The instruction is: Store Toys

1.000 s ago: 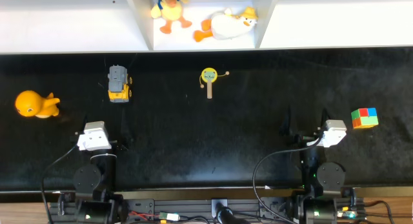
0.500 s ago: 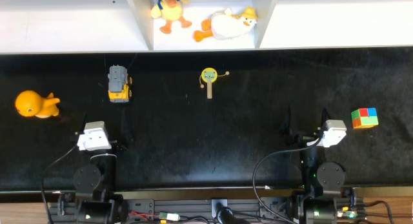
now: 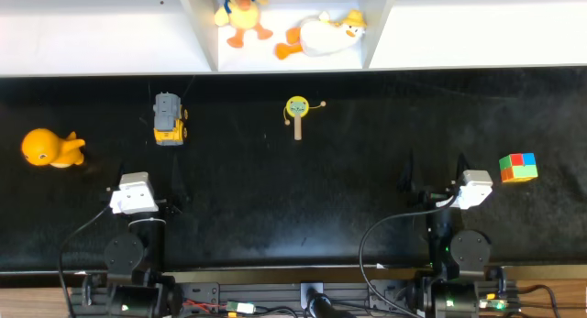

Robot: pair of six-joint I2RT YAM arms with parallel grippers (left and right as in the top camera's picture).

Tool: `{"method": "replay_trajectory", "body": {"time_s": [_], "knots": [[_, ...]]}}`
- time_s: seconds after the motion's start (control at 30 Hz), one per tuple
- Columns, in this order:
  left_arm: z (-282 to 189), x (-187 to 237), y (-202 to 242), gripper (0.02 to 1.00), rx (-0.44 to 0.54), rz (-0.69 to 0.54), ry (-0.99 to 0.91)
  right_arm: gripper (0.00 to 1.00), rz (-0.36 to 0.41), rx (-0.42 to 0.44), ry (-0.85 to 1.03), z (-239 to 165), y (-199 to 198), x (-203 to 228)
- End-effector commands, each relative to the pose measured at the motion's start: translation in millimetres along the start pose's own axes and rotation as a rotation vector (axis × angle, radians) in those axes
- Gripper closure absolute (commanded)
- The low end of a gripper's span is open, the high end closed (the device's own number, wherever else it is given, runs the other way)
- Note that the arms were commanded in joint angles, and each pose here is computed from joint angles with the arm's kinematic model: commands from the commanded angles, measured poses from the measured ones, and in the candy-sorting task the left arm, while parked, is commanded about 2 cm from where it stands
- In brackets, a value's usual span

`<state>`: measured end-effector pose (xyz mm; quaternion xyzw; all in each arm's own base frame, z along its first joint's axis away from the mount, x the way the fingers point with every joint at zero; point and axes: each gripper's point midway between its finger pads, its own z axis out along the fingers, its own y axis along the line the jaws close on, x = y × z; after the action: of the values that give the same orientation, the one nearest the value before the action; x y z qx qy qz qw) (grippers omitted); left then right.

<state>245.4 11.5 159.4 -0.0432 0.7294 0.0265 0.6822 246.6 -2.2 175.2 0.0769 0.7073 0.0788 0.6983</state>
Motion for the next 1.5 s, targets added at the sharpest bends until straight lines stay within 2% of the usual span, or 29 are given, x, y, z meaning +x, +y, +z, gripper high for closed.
{"method": "replay_trajectory", "body": {"time_s": [0.03, 0.37, 0.67, 0.87, 1.07, 1.5], "knots": [[-0.4, -0.6, 3.3, 0.02, -0.017, -0.023, -0.005, 0.005, 0.004, 0.005, -0.002, 0.2, -1.2, 3.1], [-10.1, -5.7, 5.2, 0.02, -0.027, 0.006, 0.162, 0.005, 0.004, 0.005, -0.002, 0.2, -1.2, 3.1], [-30.0, -31.4, 2.2, 0.02, -0.003, 0.033, 0.354, 0.007, 0.004, 0.005, -0.002, 0.2, -1.2, 3.1], [-42.4, -51.8, 3.6, 0.02, -0.005, 0.043, 0.405, 0.005, 0.004, 0.005, -0.002, 0.2, -1.2, 3.1], [-51.0, -55.8, 14.9, 0.023, -0.056, 0.047, 0.514, 0.005, 0.004, 0.005, -0.002, 0.2, -1.2, 3.1], [-29.1, -70.7, 16.4, 0.023, 0.108, 0.178, 0.578, 0.005, 0.004, 0.005, -0.002, 0.2, -1.2, 3.1]]}}
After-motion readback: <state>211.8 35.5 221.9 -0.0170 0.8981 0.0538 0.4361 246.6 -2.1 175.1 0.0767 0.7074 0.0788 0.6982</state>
